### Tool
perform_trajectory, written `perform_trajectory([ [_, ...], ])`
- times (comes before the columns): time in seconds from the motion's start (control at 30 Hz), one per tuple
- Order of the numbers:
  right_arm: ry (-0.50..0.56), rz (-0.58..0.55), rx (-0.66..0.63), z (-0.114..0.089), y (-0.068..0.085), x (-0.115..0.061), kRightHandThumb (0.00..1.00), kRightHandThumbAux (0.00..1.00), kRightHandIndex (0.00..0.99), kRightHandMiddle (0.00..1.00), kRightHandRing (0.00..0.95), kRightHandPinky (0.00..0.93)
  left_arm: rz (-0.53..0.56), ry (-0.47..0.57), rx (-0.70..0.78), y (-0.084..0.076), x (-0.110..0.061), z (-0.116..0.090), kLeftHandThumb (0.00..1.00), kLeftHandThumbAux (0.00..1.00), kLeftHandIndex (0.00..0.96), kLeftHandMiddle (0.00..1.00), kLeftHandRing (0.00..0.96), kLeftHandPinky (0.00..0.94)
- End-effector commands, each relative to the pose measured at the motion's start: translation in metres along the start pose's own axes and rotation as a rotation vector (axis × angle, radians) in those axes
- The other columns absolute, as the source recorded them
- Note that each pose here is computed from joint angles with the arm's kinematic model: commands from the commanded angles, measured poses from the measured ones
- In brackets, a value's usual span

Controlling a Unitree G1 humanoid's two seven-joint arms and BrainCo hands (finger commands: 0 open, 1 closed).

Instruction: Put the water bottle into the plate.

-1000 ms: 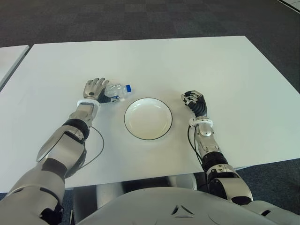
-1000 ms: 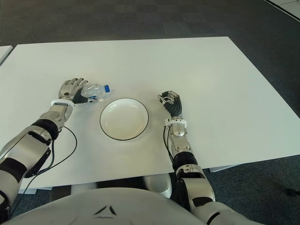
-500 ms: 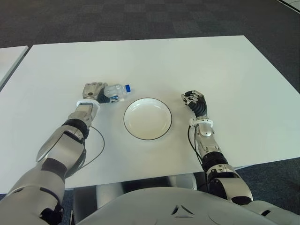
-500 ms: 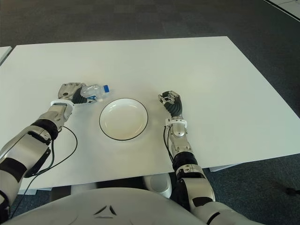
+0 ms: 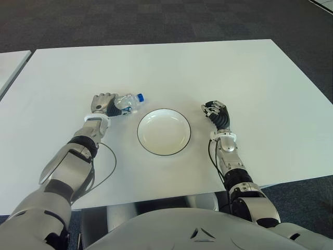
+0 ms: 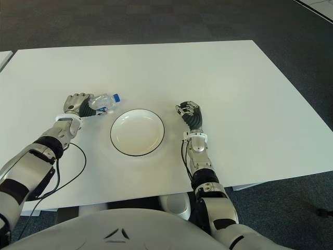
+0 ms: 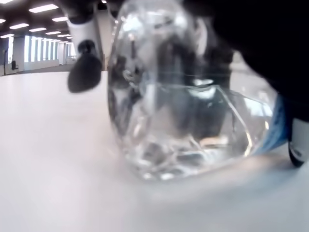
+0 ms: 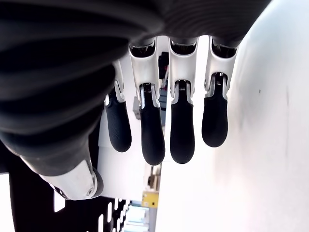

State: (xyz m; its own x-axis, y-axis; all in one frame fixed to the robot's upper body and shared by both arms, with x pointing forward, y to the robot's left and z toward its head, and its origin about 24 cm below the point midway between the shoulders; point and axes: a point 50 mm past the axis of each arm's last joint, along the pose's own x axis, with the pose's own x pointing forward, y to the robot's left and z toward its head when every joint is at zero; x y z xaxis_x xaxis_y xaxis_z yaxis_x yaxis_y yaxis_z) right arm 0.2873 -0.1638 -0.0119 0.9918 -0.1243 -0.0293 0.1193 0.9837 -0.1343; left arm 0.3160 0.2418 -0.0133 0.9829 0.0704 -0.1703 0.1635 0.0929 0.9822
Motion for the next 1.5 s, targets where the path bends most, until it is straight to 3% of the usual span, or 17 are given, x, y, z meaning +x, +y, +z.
perform_trajectory([
  [0.03,0.008,-0.003,0.008,-0.001,0.002,0.001,0.710,0.729,0.431,0.508,0.516,0.539,-0.128,0.032,-0.027,-0.032,-0.019,-0.006,0.848,0.670,0.394,0.549,0.846,0.876],
  [0.83,0.002,-0.001,0.004,-0.001,0.001,0.000,0.709,0.730,0.429,0.506,0.518,0.545,-0.074,0.029,-0.137,-0.026,-0.019,-0.007,0.849,0.671,0.393,0.548,0.861,0.878],
  [1.07,0.009,-0.002,0.008,-0.001,0.002,0.000,0.710,0.730,0.429,0.505,0.516,0.538,0.036,0.025,-0.181,-0.002,-0.007,-0.004,0.849,0.671,0.394,0.547,0.858,0.856],
  [1.5,0.012,0.002,0.003,-0.001,0.002,0.001,0.709,0.729,0.430,0.511,0.523,0.546,0.268,-0.024,-0.329,0.031,-0.004,-0.002,0.851,0.670,0.394,0.542,0.864,0.855],
])
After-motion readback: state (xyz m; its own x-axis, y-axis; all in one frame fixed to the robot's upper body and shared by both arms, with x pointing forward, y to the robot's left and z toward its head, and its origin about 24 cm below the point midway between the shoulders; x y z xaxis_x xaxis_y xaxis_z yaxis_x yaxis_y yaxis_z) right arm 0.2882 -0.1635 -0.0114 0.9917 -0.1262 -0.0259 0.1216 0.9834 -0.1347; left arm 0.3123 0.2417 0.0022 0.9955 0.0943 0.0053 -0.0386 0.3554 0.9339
